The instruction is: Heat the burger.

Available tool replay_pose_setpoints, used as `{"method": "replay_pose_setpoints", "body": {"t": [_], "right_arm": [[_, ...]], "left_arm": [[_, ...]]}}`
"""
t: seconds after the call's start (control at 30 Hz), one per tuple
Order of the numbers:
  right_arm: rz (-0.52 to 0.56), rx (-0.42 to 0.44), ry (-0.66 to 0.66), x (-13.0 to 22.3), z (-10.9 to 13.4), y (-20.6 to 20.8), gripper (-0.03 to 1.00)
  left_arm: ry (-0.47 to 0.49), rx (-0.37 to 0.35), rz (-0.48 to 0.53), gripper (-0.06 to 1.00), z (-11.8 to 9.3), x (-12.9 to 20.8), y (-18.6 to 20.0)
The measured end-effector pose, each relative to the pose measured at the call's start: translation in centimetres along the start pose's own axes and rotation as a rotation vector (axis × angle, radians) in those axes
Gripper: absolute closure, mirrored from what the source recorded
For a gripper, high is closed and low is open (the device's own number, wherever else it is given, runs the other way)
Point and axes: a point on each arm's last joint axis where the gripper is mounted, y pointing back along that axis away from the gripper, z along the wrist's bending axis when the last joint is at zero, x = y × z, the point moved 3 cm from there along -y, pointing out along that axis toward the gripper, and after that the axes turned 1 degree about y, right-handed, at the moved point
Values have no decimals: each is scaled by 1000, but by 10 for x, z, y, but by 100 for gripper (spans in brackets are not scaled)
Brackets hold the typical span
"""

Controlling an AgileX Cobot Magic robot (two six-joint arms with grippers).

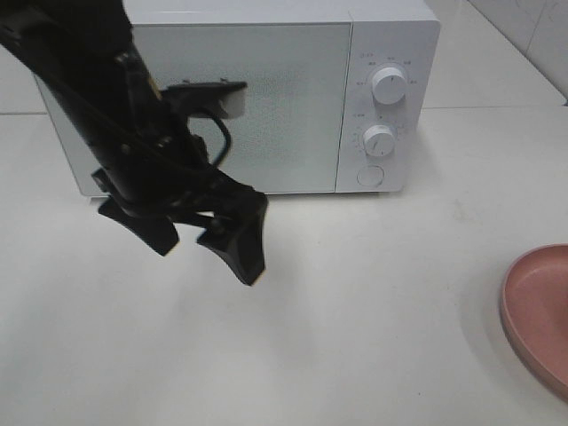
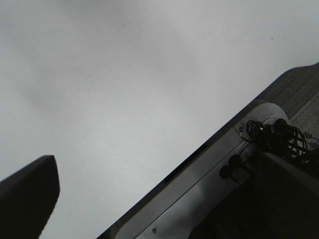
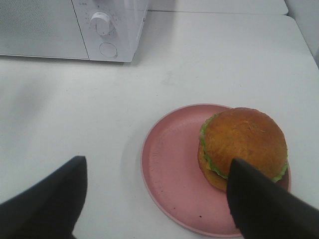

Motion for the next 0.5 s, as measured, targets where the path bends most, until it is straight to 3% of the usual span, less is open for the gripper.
{"method": "replay_pose_setpoints", "body": {"t": [0.07,0.13,0.17,0.3,0.33,0.5], "right_arm": [[0,0,0,0,0,0,22],[0,0,0,0,0,0,22],[0,0,0,0,0,0,22],[0,0,0,0,0,0,22],[0,0,0,0,0,0,22],[0,0,-1,0,0,0,22]], "left_arm": [[69,-4,-8,-4,23,4,21],[86,-6,-14,-4,30,6,29],[131,-14,-27,-4,46,11,44],[196,-32,-47,-4,69,19,65],[245,-49,-82,-4,85,25,81],[326,-91,-158,-4,111,38,108]]}}
